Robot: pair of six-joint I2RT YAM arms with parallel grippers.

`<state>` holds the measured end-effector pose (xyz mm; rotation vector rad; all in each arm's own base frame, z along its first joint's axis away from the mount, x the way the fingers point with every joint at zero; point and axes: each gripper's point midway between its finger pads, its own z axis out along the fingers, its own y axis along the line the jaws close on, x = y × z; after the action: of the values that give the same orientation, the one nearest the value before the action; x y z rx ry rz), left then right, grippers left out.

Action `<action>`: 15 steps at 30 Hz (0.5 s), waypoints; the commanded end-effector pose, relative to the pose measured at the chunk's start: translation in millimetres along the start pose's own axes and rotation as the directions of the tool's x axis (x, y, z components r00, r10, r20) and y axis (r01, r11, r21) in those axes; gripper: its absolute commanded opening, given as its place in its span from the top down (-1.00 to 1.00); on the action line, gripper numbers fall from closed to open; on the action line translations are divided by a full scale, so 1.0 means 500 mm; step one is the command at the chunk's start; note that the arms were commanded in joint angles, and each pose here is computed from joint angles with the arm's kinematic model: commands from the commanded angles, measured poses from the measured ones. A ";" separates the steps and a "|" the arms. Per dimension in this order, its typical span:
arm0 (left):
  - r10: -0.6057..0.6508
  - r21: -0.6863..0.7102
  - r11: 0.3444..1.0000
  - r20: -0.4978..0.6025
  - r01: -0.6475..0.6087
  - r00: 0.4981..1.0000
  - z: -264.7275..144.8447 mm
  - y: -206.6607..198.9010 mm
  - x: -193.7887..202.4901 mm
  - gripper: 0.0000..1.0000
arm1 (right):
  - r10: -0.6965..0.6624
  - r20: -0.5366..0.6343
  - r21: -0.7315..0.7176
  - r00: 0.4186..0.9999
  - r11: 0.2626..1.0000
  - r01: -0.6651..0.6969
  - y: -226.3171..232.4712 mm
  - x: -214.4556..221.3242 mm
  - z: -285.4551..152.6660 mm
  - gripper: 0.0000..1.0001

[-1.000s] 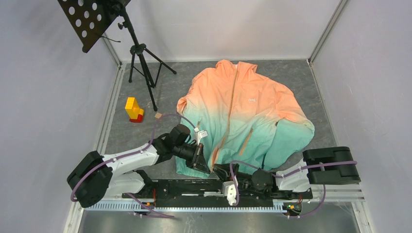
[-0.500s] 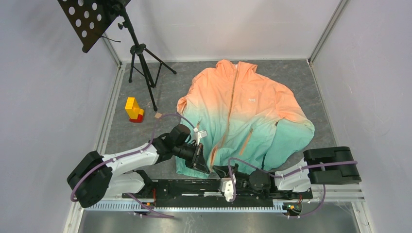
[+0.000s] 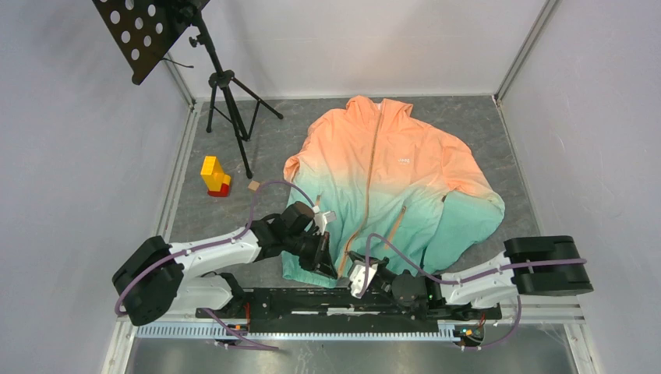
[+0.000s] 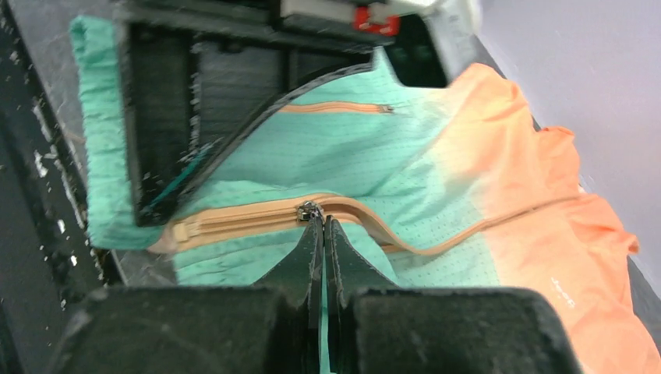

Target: Zip up the jacket

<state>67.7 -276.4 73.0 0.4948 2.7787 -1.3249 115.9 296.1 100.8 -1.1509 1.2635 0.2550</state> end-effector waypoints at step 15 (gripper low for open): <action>-0.030 -0.120 0.992 -0.044 0.024 0.999 -0.004 0.040 0.035 0.96 | 0.074 -0.284 0.230 0.956 0.973 -0.007 -0.215 0.087 0.041 0.99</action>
<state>70.9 -273.2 67.8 0.4768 2.8071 -1.2344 193.3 249.7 109.4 -0.9706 1.4860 0.0404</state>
